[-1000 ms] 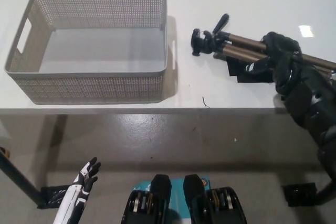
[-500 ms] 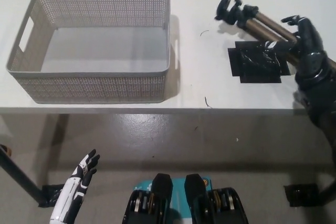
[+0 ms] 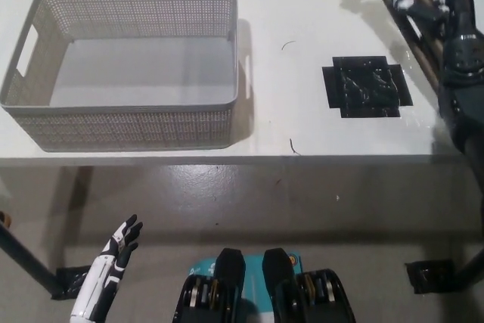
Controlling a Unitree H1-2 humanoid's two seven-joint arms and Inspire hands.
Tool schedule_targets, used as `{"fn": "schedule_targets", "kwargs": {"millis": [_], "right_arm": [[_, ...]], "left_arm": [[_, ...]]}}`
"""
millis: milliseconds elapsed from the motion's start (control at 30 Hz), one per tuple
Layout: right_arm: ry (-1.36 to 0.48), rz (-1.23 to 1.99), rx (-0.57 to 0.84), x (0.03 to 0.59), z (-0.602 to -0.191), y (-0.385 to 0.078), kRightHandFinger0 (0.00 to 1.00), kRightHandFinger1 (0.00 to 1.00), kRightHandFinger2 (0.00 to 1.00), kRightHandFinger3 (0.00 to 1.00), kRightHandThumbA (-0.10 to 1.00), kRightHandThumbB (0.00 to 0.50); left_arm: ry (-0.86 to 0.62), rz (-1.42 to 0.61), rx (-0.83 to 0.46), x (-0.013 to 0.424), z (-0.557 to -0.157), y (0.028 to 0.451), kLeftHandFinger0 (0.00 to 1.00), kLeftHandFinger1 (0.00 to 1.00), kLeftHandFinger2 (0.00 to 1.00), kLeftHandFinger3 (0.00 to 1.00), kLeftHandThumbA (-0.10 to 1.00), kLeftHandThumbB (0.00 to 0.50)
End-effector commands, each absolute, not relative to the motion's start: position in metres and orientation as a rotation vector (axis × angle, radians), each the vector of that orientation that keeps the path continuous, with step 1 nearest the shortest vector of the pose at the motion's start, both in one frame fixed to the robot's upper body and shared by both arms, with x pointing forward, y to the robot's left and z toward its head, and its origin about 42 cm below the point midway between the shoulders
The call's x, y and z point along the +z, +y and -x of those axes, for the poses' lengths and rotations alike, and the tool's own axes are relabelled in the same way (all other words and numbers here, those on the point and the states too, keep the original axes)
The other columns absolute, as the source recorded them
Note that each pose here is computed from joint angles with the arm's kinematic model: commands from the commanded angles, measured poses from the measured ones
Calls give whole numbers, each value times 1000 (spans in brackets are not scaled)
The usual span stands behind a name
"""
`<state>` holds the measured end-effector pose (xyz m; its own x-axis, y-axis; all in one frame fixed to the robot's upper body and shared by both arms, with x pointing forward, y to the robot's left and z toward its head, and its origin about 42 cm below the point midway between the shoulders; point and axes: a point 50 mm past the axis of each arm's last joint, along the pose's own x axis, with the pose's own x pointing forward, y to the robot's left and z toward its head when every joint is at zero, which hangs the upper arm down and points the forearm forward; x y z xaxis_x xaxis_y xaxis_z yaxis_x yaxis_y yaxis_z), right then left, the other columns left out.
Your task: The robot uses its right hand to pick the tripod on the desk and places it into a rectangular container on the left.
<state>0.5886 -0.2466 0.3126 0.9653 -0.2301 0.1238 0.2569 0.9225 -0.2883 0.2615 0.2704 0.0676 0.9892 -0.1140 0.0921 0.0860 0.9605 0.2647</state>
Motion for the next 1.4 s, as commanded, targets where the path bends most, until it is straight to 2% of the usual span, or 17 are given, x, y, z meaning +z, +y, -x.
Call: {"fn": "schedule_targets", "kwargs": {"millis": [0, 133, 233, 333, 400, 500, 567, 600, 833, 900, 967, 1033, 1100, 1167, 1300, 1333, 1367], "right_arm": [[-455, 269, -237, 437, -593, -221, 12, 331, 765, 874, -100, 162], [-561, 327, -214, 468, -580, -194, 0, 347, 797, 910, -100, 144], [-632, 319, -160, 493, -563, -173, 0, 341, 781, 889, -100, 143], [-736, 320, -81, 518, -541, -142, 0, 390, 810, 890, -100, 141], [-772, 356, -49, 515, -526, -126, 0, 399, 806, 888, -100, 149], [-839, 435, 0, 518, -509, -109, 0, 352, 746, 862, -100, 143], [-848, 485, 20, 524, -499, -98, 0, 328, 729, 876, -100, 137], [-876, 524, 56, 528, -495, -89, 0, 318, 733, 916, -100, 125], [-975, 697, 145, 522, -496, -56, 0, 308, 741, 938, -100, 107], [-971, 739, 175, 514, -496, -40, 0, 307, 737, 946, -100, 107], [-960, 822, 182, 508, -497, -29, 0, 311, 725, 936, -100, 131], [-962, 923, 208, 494, -498, -15, 0, 293, 710, 803, -100, 139], [-974, 1043, 223, 485, -501, -4, 0, 291, 708, 769, -100, 157], [-978, 1105, 227, 481, -505, 3, 0, 220, 699, 724, -100, 173], [-1008, 1225, 228, 484, -512, 18, 0, 139, 700, 726, -100, 199], [-1014, 1246, 233, 481, -512, 21, 0, 128, 698, 740, -100, 209], [-1015, 1275, 236, 480, -514, 24, 0, 148, 710, 803, -100, 205]], "left_arm": [[-135, -272, -110, 74, -261, 277, 1000, 1000, 1000, 1000, 1000, 103], [-125, -261, -112, 71, -259, 275, 1000, 1000, 1000, 1000, 1000, 98], [-121, -250, -124, 68, -258, 271, 1000, 1000, 1000, 1000, 1000, 99], [-125, -250, -131, 69, -262, 271, 1000, 1000, 1000, 1000, 1000, 106], [-103, -238, -146, 60, -248, 267, 1000, 1000, 1000, 1000, 1000, 90], [-93, -224, -165, 53, -241, 260, 1000, 1000, 1000, 1000, 1000, 67], [-99, -234, -172, 53, -244, 259, 1000, 1000, 1000, 1000, 1000, 68], [-100, -238, -169, 53, -244, 259, 1000, 1000, 1000, 1000, 1000, 72], [-106, -245, -167, 54, -248, 258, 1000, 1000, 1000, 1000, 1000, 64], [-97, -246, -164, 53, -245, 256, 1000, 1000, 1000, 1000, 1000, 79], [-92, -243, -165, 51, -244, 255, 1000, 1000, 1000, 1000, 1000, 71], [-86, -236, -174, 47, -237, 251, 1000, 1000, 1000, 1000, 1000, 75], [-88, -247, -185, 46, -237, 249, 1000, 1000, 1000, 1000, 1000, 96], [-89, -247, -186, 46, -238, 249, 1000, 1000, 1000, 1000, 1000, 84], [-100, -245, -183, 48, -244, 250, 1000, 1000, 1000, 1000, 1000, 55], [-93, -246, -183, 47, -241, 251, 1000, 1000, 1000, 1000, 1000, 57], [-92, -249, -184, 47, -241, 251, 1000, 1000, 1000, 1000, 1000, 53]]}}
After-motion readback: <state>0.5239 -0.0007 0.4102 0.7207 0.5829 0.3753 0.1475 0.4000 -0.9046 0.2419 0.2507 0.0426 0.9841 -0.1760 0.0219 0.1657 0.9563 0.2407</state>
